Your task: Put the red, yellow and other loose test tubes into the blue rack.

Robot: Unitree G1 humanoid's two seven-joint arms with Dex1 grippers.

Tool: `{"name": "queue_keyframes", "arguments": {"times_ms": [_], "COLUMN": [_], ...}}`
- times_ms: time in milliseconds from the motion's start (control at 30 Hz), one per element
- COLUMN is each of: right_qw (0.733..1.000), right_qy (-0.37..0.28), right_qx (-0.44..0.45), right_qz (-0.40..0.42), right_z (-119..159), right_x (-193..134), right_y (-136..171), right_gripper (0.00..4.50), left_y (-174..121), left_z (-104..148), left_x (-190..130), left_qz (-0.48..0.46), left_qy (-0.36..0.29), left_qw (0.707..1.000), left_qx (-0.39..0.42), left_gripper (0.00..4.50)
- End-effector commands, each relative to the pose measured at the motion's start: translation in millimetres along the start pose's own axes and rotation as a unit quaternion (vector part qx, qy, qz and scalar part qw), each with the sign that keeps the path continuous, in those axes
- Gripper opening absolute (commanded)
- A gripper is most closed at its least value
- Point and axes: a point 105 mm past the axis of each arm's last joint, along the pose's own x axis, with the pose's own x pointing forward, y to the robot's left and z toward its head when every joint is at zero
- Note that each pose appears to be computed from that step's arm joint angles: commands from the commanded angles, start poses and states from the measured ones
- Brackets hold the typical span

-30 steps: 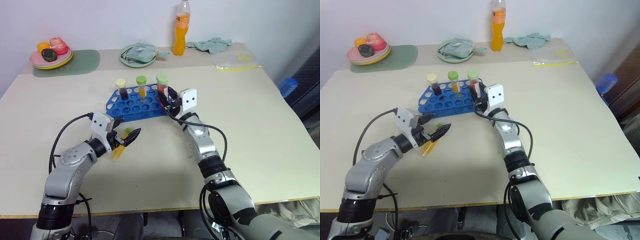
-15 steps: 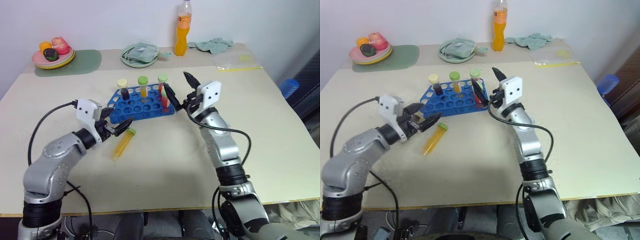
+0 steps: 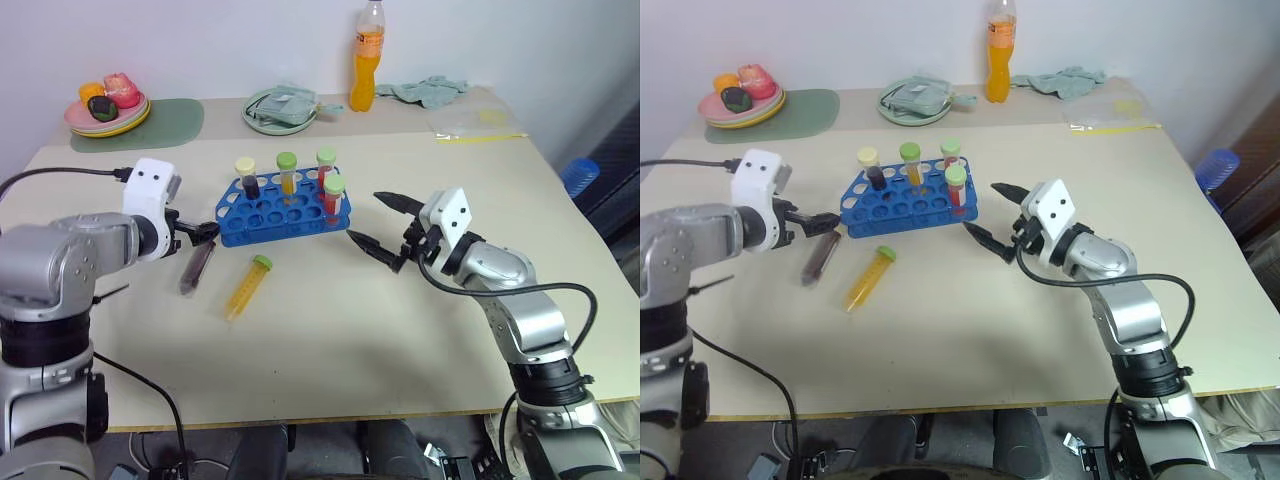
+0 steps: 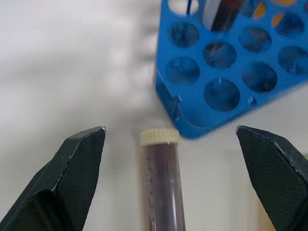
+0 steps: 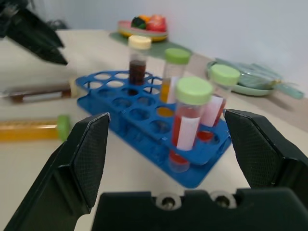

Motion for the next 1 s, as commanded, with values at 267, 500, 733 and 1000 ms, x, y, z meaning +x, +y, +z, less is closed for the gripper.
{"name": "queue_keyframes", "arguments": {"times_ms": [267, 500, 733, 1000], "right_qw": [0.999, 0.995, 0.994, 0.994], "right_qy": [-0.006, 0.027, 0.038, 0.039], "right_qx": [-0.019, -0.013, -0.016, -0.017], "right_qz": [0.041, 0.099, 0.1, 0.105], "right_z": [9, 2, -1, 0], "right_x": [-3, -16, -20, -18], "right_y": [19, 38, 41, 42], "right_gripper": [4.19, 4.19, 4.23, 4.23], "left_y": [-59, -92, -98, -98], "left_z": [-16, -28, -33, -12], "left_x": [2, 23, 36, 13], "left_qz": [-0.115, -0.132, -0.107, -0.114], "left_qy": [0.108, 0.129, 0.14, 0.077], "left_qw": [0.979, 0.975, 0.978, 0.978], "left_qx": [0.126, 0.126, 0.109, 0.155], "left_gripper": [4.5, 4.5, 3.23, 0.79]}}
